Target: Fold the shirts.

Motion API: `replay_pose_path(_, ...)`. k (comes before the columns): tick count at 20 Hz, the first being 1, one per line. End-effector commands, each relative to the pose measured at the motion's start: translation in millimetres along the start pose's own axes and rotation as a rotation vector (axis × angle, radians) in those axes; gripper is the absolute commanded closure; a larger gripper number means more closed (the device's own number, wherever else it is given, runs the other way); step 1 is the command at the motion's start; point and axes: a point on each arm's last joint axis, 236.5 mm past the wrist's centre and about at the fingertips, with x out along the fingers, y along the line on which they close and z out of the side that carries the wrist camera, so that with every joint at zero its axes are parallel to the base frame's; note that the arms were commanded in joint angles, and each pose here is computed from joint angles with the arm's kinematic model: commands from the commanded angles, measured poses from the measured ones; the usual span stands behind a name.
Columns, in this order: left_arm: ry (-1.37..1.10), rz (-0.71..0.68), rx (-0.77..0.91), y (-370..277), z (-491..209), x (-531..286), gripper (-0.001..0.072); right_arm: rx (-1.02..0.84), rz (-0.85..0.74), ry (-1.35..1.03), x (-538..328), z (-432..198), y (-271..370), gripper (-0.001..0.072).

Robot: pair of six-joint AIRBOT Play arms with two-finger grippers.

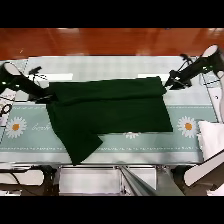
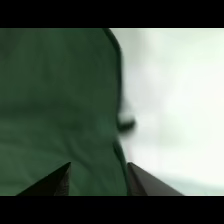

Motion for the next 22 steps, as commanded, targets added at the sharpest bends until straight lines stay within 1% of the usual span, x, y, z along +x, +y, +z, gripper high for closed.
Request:
replay_pose_path(1, -0.104, 0.018, -0.08, 15.6, -18.3, -58.3, 0.0202, 0.038, -0.038, -0.057, -55.1, -29.9, -13.7, 0.0296)
replay_pose_path(3, -0.158, 0.016, -0.161, 32.3, -47.8, -75.3, 0.0202, 0.069, -0.002, -0.166, -63.9, -46.7, -17.3, 0.0296)
replay_pose_path(5, -0.197, -0.05, -0.282, 41.0, -86.9, -70.5, 0.0202, 0.091, 0.081, -0.272, -55.0, -69.2, -15.0, 0.0296)
replay_pose_path(6, -0.223, -0.111, -0.349, 38.2, -100.9, -63.5, 0.0202, 0.079, 0.158, -0.312, -48.6, -84.8, -5.6, 0.0296)
replay_pose_path(8, -0.247, -0.237, -0.478, 23.0, -128.0, -38.3, 0.0202, 0.03, 0.368, -0.392, -47.0, -116.4, 31.1, 0.0296)
replay_pose_path(9, -0.209, -0.262, -0.505, 14.5, -148.5, -18.7, 0.0202, 0.013, 0.434, -0.435, -48.7, -128.8, 44.3, 0.0296)
replay_pose_path(10, -0.163, -0.275, -0.519, 8.7, -166.8, -1.8, 0.0202, 0.018, 0.463, -0.468, -47.5, -139.7, 49.2, 0.0296)
replay_pose_path(13, -0.049, -0.309, -0.556, -4.7, -200.2, 27.4, 0.0202, 0.038, 0.454, -0.489, -37.7, -154.6, 48.4, 0.0296)
replay_pose_path(19, -0.083, -0.281, -0.605, 6.6, -187.5, 35.3, 0.0202, 0.044, 0.448, -0.499, -37.6, -152.5, 46.3, 0.0297)
replay_pose_path(22, -0.052, -0.289, -0.565, 2.8, -185.0, 47.3, 0.0202, 0.051, 0.444, -0.494, -36.7, -153.1, 45.2, 0.0297)
